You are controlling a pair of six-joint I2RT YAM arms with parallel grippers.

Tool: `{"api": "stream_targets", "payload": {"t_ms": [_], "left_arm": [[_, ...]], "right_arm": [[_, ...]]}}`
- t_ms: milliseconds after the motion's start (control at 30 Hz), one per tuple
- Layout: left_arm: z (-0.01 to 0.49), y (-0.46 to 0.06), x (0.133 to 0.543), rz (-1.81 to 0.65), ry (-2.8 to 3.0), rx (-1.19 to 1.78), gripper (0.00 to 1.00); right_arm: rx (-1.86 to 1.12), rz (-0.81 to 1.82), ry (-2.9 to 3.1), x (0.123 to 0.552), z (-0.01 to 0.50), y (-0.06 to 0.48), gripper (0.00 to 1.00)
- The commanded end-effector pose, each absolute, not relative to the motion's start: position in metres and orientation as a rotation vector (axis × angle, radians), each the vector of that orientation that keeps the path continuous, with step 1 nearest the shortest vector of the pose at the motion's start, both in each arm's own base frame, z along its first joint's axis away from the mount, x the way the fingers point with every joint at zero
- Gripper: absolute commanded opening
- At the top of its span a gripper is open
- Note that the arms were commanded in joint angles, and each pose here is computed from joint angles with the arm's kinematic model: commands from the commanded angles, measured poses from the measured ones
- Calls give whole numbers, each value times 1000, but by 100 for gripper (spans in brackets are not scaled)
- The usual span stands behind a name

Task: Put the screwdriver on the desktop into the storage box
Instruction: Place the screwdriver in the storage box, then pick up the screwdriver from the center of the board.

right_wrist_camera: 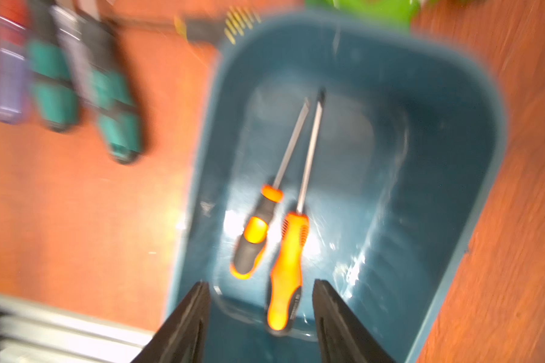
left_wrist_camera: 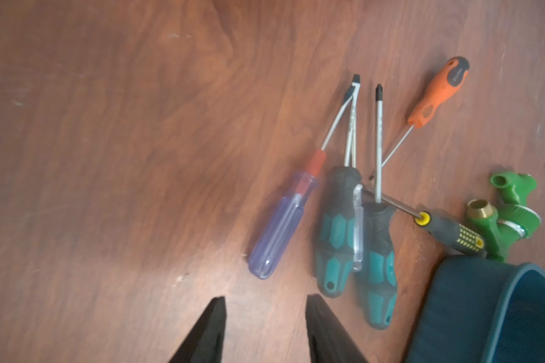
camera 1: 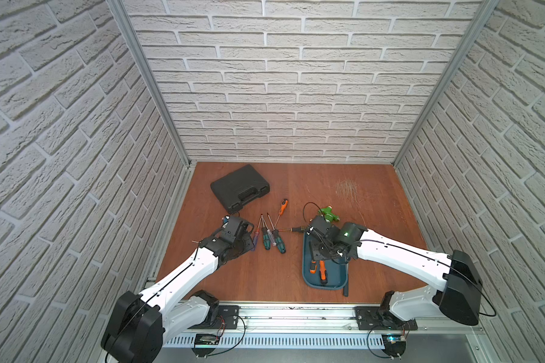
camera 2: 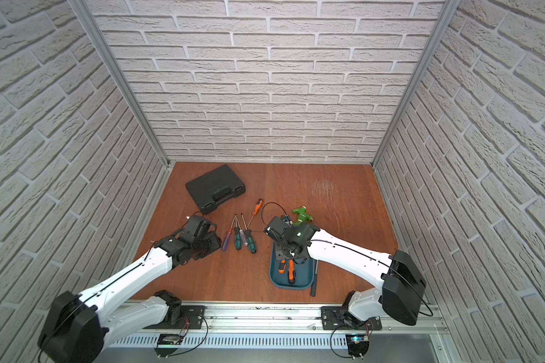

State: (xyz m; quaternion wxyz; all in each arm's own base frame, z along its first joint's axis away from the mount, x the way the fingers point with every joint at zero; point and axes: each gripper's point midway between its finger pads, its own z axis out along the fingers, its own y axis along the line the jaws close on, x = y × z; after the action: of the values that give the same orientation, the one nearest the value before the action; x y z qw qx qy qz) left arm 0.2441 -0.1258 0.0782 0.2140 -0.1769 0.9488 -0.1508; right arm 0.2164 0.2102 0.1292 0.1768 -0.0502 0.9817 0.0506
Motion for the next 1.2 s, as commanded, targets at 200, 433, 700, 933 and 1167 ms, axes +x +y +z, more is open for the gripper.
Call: {"api": "stream_targets", "payload": {"t_ms": [200, 433, 700, 933, 1167], "left_arm": [[68, -153, 263, -353, 2803, -32, 50], [55, -152, 269, -246, 2903, 130, 50], [40, -145, 272, -174, 2946, 113, 48], [27, -139, 279, -106, 2945, 68, 40], [22, -142, 286, -95, 2957, 88, 32]], "right_arm": [[-157, 182, 2772, 216, 126, 214, 56], [-127, 145, 2759, 213, 127, 202, 55], [-90, 153, 2757, 209, 124, 196, 54], [-96, 152, 2764, 207, 123, 195, 53], [-93, 153, 2762, 206, 123, 193, 53]]}}
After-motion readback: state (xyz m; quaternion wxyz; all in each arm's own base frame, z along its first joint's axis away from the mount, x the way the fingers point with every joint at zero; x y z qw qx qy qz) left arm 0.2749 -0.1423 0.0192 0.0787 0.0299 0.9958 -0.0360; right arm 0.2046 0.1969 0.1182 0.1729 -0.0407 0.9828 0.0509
